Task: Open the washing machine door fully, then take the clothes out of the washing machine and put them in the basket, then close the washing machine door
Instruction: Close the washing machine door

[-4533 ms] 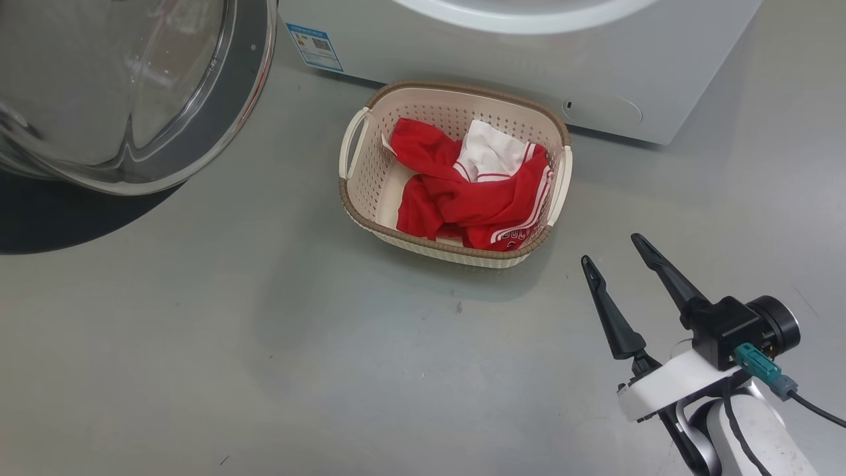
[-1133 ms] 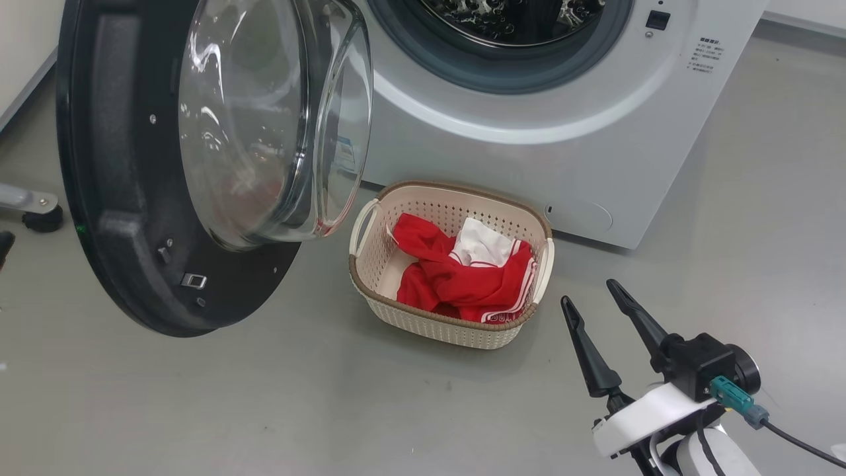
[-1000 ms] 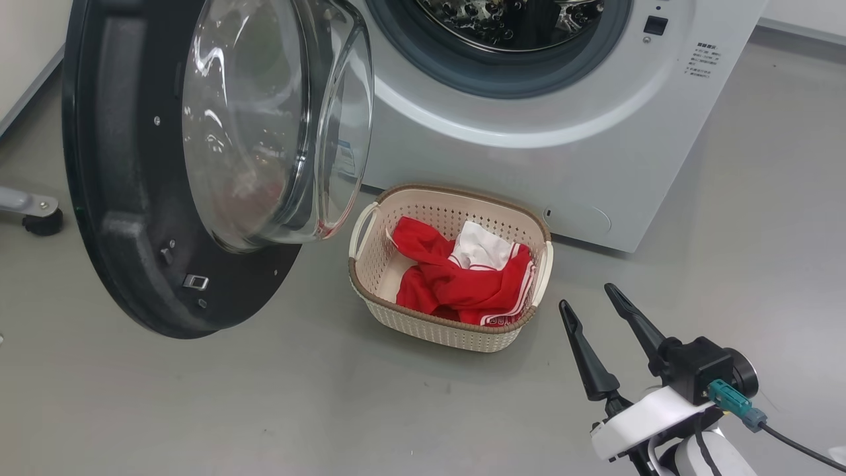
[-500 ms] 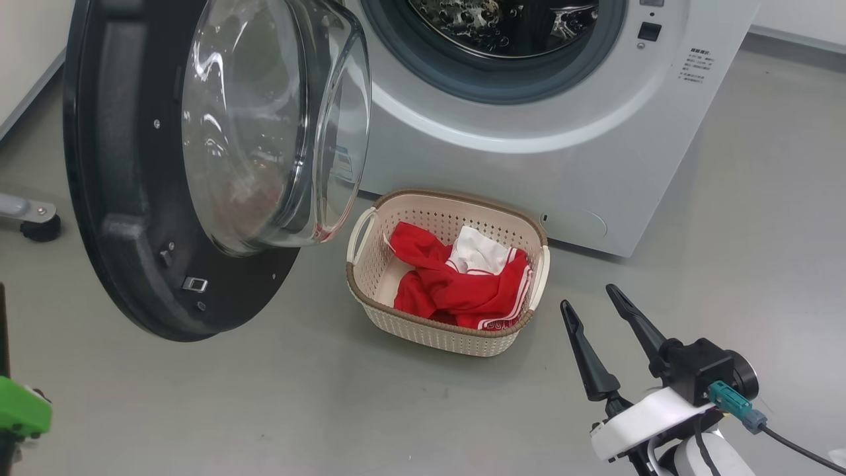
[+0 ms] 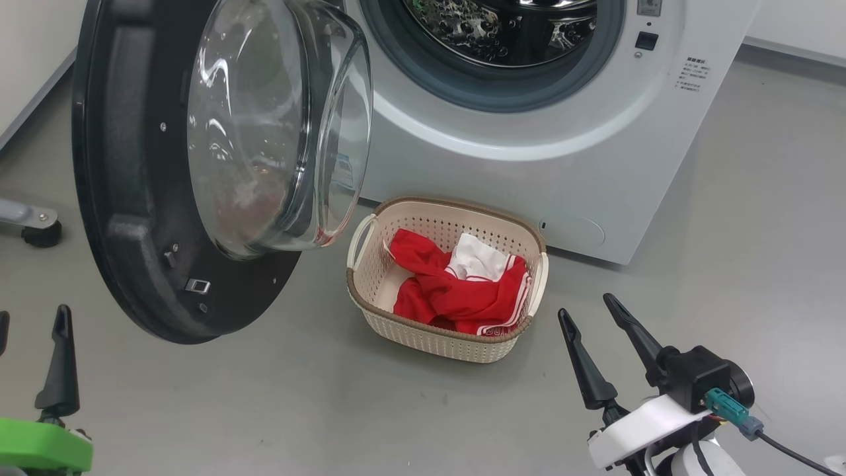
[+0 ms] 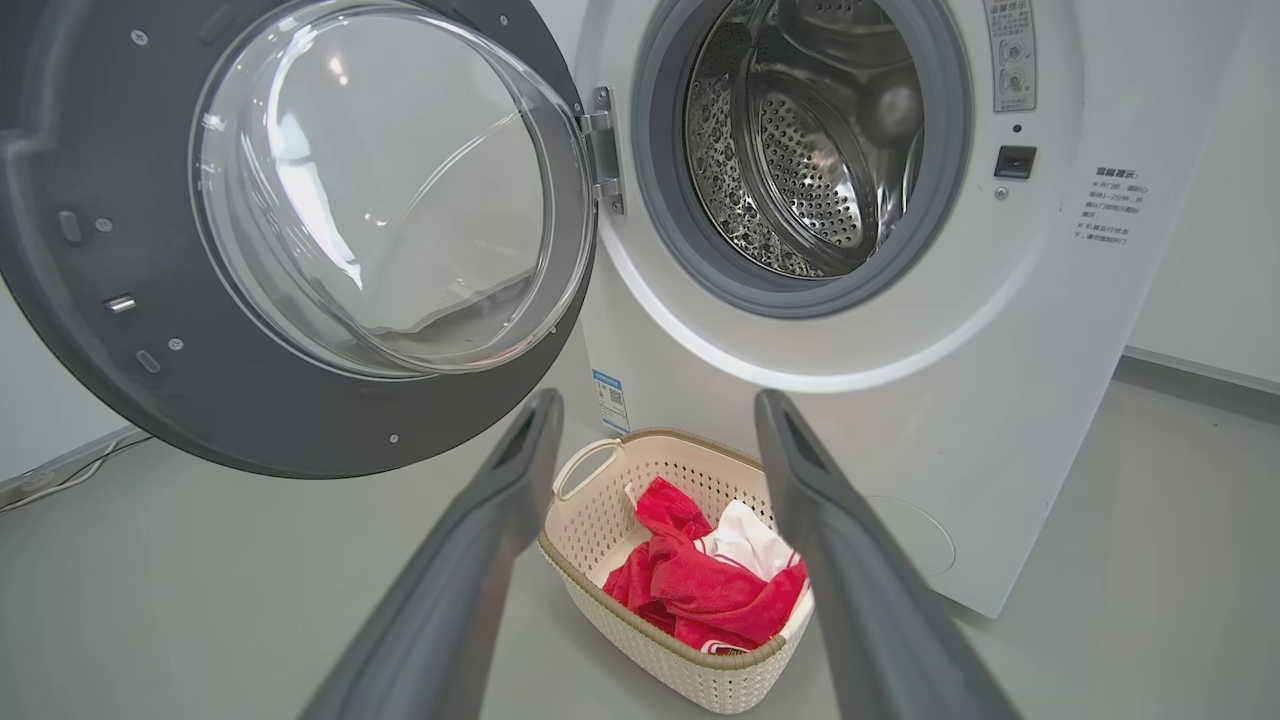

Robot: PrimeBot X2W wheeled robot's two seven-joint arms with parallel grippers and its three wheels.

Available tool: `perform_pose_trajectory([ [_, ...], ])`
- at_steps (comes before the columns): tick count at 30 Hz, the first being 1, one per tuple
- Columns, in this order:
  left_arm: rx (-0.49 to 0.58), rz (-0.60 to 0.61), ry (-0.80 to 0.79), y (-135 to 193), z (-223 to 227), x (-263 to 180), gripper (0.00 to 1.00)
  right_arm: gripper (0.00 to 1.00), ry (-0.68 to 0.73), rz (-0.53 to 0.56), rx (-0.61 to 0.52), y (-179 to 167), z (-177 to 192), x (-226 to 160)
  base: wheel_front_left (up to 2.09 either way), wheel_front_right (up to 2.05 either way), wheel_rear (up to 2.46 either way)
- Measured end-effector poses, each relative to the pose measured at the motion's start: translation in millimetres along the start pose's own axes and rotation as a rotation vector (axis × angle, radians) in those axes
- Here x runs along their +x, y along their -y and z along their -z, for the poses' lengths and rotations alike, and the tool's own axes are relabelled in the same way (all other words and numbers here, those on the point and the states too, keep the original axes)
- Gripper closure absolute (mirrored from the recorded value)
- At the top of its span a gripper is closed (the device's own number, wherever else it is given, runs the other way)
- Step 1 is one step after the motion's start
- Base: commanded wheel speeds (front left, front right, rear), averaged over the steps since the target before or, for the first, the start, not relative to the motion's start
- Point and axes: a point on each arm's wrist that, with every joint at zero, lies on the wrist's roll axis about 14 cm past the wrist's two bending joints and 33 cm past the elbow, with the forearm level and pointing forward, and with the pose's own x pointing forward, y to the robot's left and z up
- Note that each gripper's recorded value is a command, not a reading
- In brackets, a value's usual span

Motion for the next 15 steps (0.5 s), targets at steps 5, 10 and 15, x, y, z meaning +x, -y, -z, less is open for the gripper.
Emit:
perform_pose_trajectory([
  [5,-0.005,-0.019,0.012,-5.2,3.6,-4.9,0.0,0.0,0.004,0.001,-0.002,-0.7,-1.7,-0.8,0.0,0.0,0.0],
  [10,-0.012,-0.028,0.026,-7.0,4.8,-7.9,0.0,0.0,0.008,0.0,-0.003,-1.8,-2.8,-1.6,0.0,0.0,0.0],
  [15,-0.016,-0.029,0.024,-6.5,7.7,-10.0,0.0,0.0,0.009,0.001,-0.003,-2.2,-3.2,-2.0,0.0,0.0,0.0],
])
